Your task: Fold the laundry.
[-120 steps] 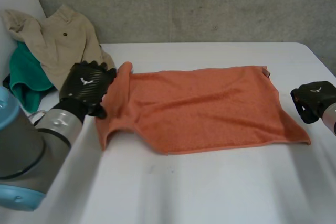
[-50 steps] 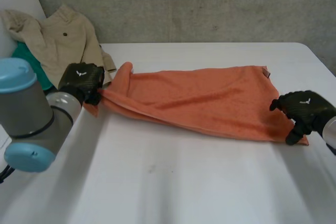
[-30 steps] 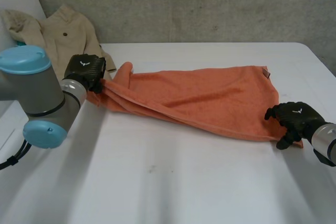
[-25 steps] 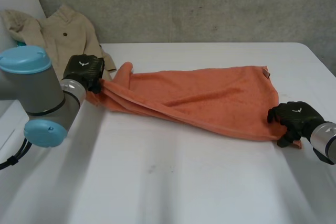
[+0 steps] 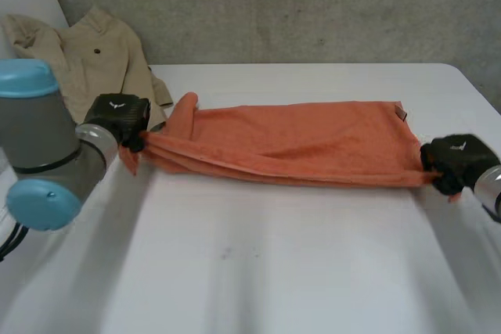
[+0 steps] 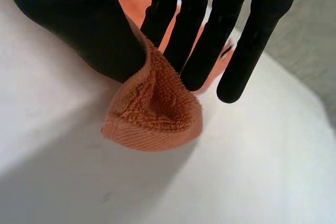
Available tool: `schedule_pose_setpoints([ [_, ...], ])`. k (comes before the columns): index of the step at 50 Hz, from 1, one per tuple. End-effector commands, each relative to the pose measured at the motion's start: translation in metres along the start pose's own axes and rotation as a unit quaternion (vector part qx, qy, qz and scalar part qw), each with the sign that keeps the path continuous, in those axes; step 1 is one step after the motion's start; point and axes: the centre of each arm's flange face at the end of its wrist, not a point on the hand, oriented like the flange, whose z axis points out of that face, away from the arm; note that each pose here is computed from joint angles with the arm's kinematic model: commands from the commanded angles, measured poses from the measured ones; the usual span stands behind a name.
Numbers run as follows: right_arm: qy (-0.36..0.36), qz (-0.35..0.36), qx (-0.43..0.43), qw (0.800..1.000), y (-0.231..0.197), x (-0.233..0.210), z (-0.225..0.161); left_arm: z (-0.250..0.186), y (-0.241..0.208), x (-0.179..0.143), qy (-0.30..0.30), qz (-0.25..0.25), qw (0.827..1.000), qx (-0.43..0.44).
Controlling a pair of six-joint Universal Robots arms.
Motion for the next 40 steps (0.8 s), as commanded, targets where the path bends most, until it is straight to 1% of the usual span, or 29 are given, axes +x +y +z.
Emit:
schedule_pose_setpoints([
  [1, 0.026, -0.082, 0.013, 0.996, -0.057, 0.015, -0.058, -0.076, -0.025, -0.005, 0.011, 0.009, 1.0, -0.01],
  [2, 0.026, -0.093, 0.01, 0.995, -0.061, 0.015, -0.065, -0.084, -0.028, -0.006, 0.01, 0.011, 1.0, -0.006],
  [3, 0.025, -0.116, 0.0, 0.993, -0.068, 0.018, -0.076, -0.103, -0.034, -0.007, 0.009, 0.018, 1.0, 0.003],
  [5, 0.023, -0.139, -0.016, 0.99, -0.071, 0.019, -0.086, -0.121, -0.039, -0.009, 0.006, 0.033, 0.999, 0.012],
  [6, 0.023, -0.149, -0.025, 0.988, -0.072, 0.021, -0.09, -0.131, -0.041, -0.009, 0.005, 0.049, 0.999, 0.018],
  [7, 0.022, -0.173, -0.046, 0.984, -0.073, 0.023, -0.098, -0.143, -0.042, -0.009, 0.004, 0.075, 0.997, 0.02],
  [10, 0.018, -0.205, -0.082, 0.975, -0.071, 0.024, -0.107, -0.16, -0.036, -0.007, 0.009, 0.121, 0.993, 0.008],
  [11, 0.008, -0.223, -0.103, 0.969, -0.067, 0.022, -0.111, -0.164, -0.028, -0.004, 0.02, 0.145, 0.989, -0.008],
  [14, -0.005, -0.237, -0.131, 0.963, -0.057, 0.017, -0.108, -0.165, -0.014, 0.004, 0.044, 0.175, 0.983, -0.031],
  [15, -0.008, -0.234, -0.138, 0.962, -0.052, 0.016, -0.105, -0.159, -0.003, 0.008, 0.058, 0.186, 0.98, -0.052],
  [17, -0.019, -0.229, -0.153, 0.961, -0.042, 0.014, -0.096, -0.147, 0.009, 0.012, 0.071, 0.191, 0.976, -0.076],
  [18, -0.03, -0.223, -0.168, 0.96, -0.03, 0.013, -0.081, -0.132, 0.023, 0.016, 0.081, 0.195, 0.972, -0.1],
  [21, -0.026, -0.223, -0.172, 0.959, -0.018, 0.012, -0.058, -0.102, 0.036, 0.019, 0.083, 0.199, 0.969, -0.117],
  [22, -0.004, -0.226, -0.165, 0.96, -0.018, 0.016, -0.043, -0.083, 0.039, 0.019, 0.078, 0.2, 0.97, -0.116],
  [25, 0.043, -0.232, -0.143, 0.961, -0.028, 0.022, -0.025, -0.052, 0.035, 0.017, 0.054, 0.204, 0.972, -0.099],
  [26, 0.076, -0.241, -0.113, 0.961, -0.044, 0.022, -0.013, -0.032, 0.024, 0.013, 0.029, 0.213, 0.974, -0.074],
  [29, 0.12, -0.249, -0.054, 0.959, -0.074, 0.024, 0.0, -0.004, -0.005, 0.005, -0.017, 0.235, 0.972, -0.02],
  [30, 0.15, -0.251, -0.002, 0.956, -0.098, 0.026, 0.007, 0.011, -0.032, -0.001, -0.054, 0.249, 0.966, 0.031],
  [32, 0.187, -0.247, 0.058, 0.949, -0.125, 0.032, 0.011, 0.023, -0.064, -0.006, -0.092, 0.255, 0.958, 0.096],
  [33, 0.209, -0.244, 0.089, 0.943, -0.139, 0.037, 0.011, 0.027, -0.082, -0.01, -0.114, 0.256, 0.951, 0.133],
  [34, 0.251, -0.232, 0.148, 0.928, -0.162, 0.048, 0.011, 0.03, -0.116, -0.019, -0.158, 0.251, 0.933, 0.206],
  [37, 0.304, -0.213, 0.231, 0.9, -0.19, 0.062, 0.009, 0.029, -0.157, -0.031, -0.219, 0.234, 0.895, 0.31],
  [38, 0.332, -0.202, 0.275, 0.879, -0.204, 0.07, 0.007, 0.025, -0.179, -0.04, -0.255, 0.222, 0.866, 0.369],
  [40, 0.349, -0.196, 0.303, 0.865, -0.214, 0.073, 0.003, 0.019, -0.193, -0.044, -0.274, 0.214, 0.845, 0.407],
])
